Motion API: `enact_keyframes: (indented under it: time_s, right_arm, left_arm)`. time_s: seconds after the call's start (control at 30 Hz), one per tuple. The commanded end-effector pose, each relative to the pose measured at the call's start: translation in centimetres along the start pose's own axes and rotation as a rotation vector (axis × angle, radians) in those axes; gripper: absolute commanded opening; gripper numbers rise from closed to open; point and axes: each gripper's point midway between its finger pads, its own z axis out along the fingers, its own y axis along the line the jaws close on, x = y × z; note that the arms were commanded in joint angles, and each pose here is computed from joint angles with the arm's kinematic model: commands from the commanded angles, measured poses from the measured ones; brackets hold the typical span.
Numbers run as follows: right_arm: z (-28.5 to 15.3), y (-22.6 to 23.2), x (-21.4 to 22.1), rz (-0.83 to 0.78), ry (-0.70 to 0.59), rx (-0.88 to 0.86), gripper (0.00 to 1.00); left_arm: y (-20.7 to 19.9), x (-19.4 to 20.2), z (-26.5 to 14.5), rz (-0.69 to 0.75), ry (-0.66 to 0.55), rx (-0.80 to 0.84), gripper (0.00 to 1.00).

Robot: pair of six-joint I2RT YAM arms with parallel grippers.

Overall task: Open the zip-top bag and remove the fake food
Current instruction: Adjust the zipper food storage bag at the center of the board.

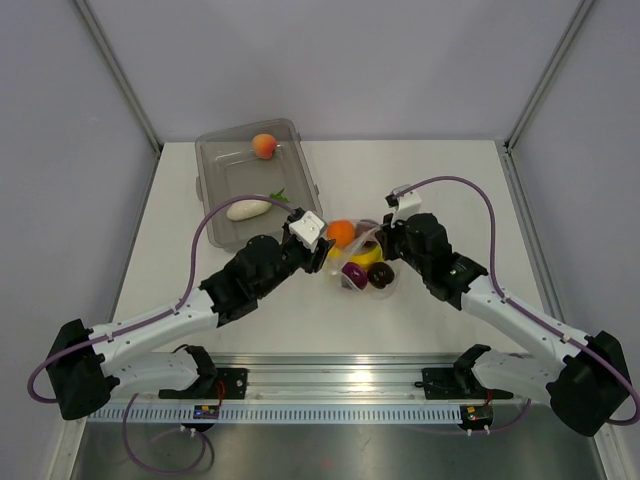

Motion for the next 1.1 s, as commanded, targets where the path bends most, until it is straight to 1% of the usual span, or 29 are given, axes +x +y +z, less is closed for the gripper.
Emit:
enact_keyframes:
  time_s: [0.0,0.23,0.27,0.3,0.33,0.37,0.43,0.47,0.53,0.57,0.63,0.77,0.9,0.93,0.97,1.07]
  right_arm:
    - [-0.9,-0.6,-3.7,0.061,-0.106,0.063,0.00]
    - [-0.8,-3.5,-3.7,0.160,-0.089,0.259,0.00]
    - [-1.1,-4.6,-4.1,0.180,-0.109,0.326,0.00]
    - [-1.3,-5.0,-3.9,0.224,-0.108,0.363,0.00]
    - [-1.5,-5.6,-3.8,0.234,-0.110,0.398,0.00]
    - [-2.1,-6.6,-4.2,0.252,-0.134,0.461,0.00]
    - [-2.7,-7.4,-4.1,0.272,-0.146,0.507,0.00]
    - [-3.5,-8.3,-4.3,0.286,-0.171,0.560,0.00]
    - [-4.5,-9.1,-4.3,0.311,-0.196,0.611,0.00]
    - [-5.5,-10.1,-4.3,0.332,-0.221,0.669,0.00]
    - [-6.7,-10.9,-4.6,0.357,-0.253,0.720,0.00]
    - [-9.7,-13.0,-4.0,0.416,-0.278,0.881,0.00]
    - [-9.3,-12.6,-4.1,0.416,-0.266,0.849,0.00]
    - [-8.6,-12.2,-4.0,0.406,-0.255,0.824,0.00]
    - [-7.5,-11.6,-3.7,0.387,-0.215,0.798,0.00]
    - [-6.5,-11.1,-3.5,0.378,-0.184,0.774,0.00]
  left_arm:
    - [0.8,-1.9,-0.3,-0.033,-0.077,-0.039,0.52]
    - [0.8,-2.3,-0.5,-0.045,-0.086,-0.035,0.52]
    - [0.8,-2.3,-0.5,-0.046,-0.086,-0.035,0.52]
    - [0.8,-2.2,-0.5,-0.049,-0.085,-0.038,0.52]
    - [0.9,-2.3,-0.5,-0.052,-0.089,-0.041,0.52]
    - [0.9,-2.3,-0.5,-0.054,-0.089,-0.041,0.52]
    - [0.8,-2.2,-0.4,-0.054,-0.086,-0.039,0.52]
    - [0.8,-2.2,-0.4,-0.057,-0.085,-0.039,0.52]
    - [0.7,-2.1,-0.3,-0.058,-0.083,-0.037,0.52]
    - [0.7,-2.1,-0.2,-0.056,-0.080,-0.034,0.52]
    - [0.6,-2.1,-0.2,-0.065,-0.079,-0.031,0.52]
    - [0.5,-2.1,-0.1,-0.077,-0.081,-0.033,0.51]
    - [0.7,-2.1,0.0,-0.092,-0.083,-0.048,0.51]
    - [0.7,-2.1,0.0,-0.094,-0.082,-0.048,0.51]
    - [0.5,-2.0,0.1,-0.101,-0.081,-0.040,0.51]
    - [0.2,-2.0,0.3,-0.106,-0.083,-0.023,0.51]
